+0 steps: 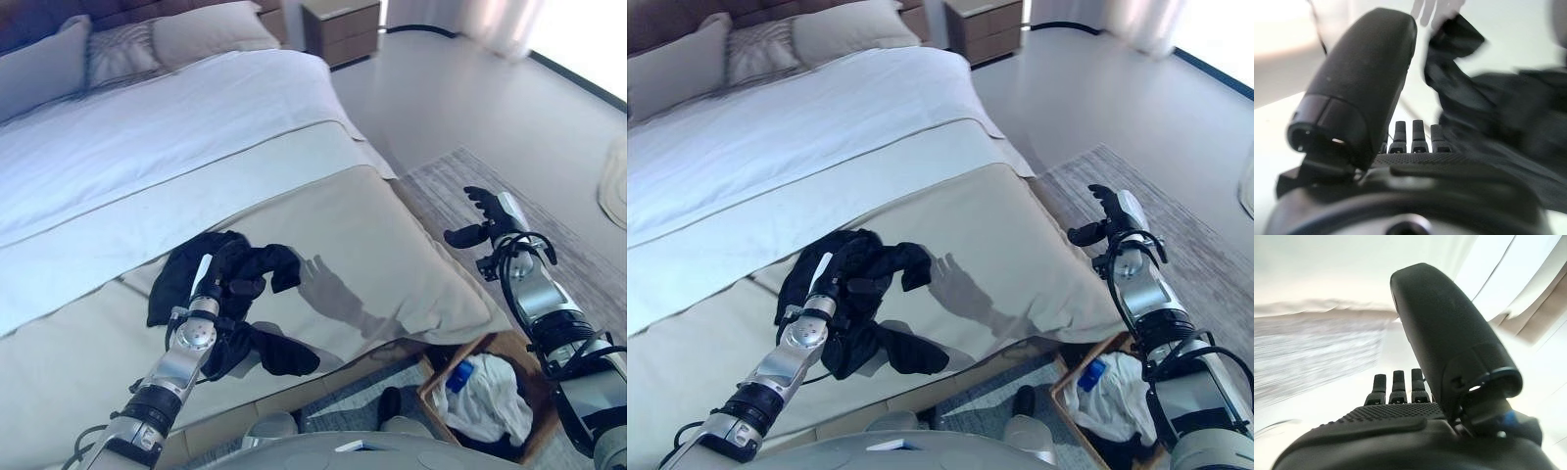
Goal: Pick up the clothes from the bed and place them into the basket
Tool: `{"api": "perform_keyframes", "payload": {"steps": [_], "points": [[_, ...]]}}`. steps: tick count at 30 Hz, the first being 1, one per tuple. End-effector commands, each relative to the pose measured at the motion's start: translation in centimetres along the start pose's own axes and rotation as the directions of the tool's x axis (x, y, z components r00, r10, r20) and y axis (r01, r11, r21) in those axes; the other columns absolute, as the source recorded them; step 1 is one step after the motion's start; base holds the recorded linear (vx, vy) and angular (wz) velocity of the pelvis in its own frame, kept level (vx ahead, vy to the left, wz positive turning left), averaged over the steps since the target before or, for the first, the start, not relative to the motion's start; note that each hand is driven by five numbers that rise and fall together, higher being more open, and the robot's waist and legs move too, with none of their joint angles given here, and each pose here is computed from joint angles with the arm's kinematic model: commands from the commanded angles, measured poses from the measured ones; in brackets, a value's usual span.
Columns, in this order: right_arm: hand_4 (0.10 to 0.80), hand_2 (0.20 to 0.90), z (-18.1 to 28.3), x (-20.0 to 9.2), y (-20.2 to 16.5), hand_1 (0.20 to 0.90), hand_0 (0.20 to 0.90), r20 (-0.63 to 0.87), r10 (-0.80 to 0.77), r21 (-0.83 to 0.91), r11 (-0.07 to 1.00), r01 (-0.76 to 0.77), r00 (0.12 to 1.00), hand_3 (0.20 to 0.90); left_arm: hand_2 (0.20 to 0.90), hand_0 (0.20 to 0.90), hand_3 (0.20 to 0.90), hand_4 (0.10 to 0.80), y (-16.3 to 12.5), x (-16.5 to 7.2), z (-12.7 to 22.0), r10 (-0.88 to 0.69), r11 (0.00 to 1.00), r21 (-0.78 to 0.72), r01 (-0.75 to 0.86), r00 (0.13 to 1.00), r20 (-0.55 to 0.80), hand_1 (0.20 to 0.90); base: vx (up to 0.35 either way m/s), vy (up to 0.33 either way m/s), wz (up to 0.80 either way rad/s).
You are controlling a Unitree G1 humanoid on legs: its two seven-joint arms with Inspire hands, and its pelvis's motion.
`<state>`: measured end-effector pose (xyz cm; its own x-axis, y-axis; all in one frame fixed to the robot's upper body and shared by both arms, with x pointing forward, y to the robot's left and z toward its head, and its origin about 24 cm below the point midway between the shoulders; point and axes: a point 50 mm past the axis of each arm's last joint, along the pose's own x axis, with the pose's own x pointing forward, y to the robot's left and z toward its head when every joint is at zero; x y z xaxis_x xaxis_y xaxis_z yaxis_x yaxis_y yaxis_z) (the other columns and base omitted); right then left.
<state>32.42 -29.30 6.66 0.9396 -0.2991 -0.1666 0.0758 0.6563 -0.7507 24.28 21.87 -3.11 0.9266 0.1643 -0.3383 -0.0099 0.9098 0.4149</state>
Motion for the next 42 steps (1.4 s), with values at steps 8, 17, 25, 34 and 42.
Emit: {"api": "perform_keyframes", "payload": {"steps": [8, 17, 25, 34, 42], "points": [[0.8, 0.9, 7.1, 1.7, -3.0, 0.9, 0.9, 0.222, -0.1, -0.061, 0.991, 0.116, 0.97, 0.9, 0.9, 0.9, 0.9, 0.8, 2.3, 1.1, 3.4, 0.011, 0.997, 0.068, -0.024, 0.982, 0.188, 0.9, 0.01, 0.044, 0.75], [0.8, 0.9, 6.9, 1.3, -0.2, 0.9, 0.9, 0.213, -0.017, -0.096, 0.995, 0.038, 0.977, 0.9, 0.9, 0.9, 0.9, 0.8, 2.8, 0.1, 1.7, -0.018, 0.992, 0.13, 0.0, 0.99, 0.138, 0.9, 0.093, 0.04, 0.42], [0.8, 0.9, 9.4, 2.0, -0.6, 0.9, 0.9, 0.272, -0.019, -0.152, 0.986, 0.063, 0.962, 0.9, 0.9, 0.9, 0.9, 0.8, 3.2, -0.1, 2.5, 0.004, 0.995, 0.101, -0.023, 0.983, 0.185, 0.9, 0.075, 0.057, 0.24], [0.8, 0.9, 14.3, 3.3, -5.0, 0.9, 0.9, 0.309, -0.123, -0.208, 0.959, 0.193, 0.943, 0.9, 0.9, 0.9, 0.9, 0.8, 3.7, 0.0, 5.8, -0.006, 0.998, 0.063, -0.016, 0.945, 0.327, 0.9, 0.025, 0.057, 0.15], [0.8, 0.9, 17.5, 3.4, -7.0, 0.9, 0.9, 0.33, -0.177, -0.194, 0.948, 0.251, 0.927, 0.9, 0.9, 0.9, 0.9, 0.8, 3.8, -0.5, 6.6, 0.003, 0.999, 0.033, -0.017, 0.927, 0.375, 0.9, 0.083, 0.039, 0.23]]}}
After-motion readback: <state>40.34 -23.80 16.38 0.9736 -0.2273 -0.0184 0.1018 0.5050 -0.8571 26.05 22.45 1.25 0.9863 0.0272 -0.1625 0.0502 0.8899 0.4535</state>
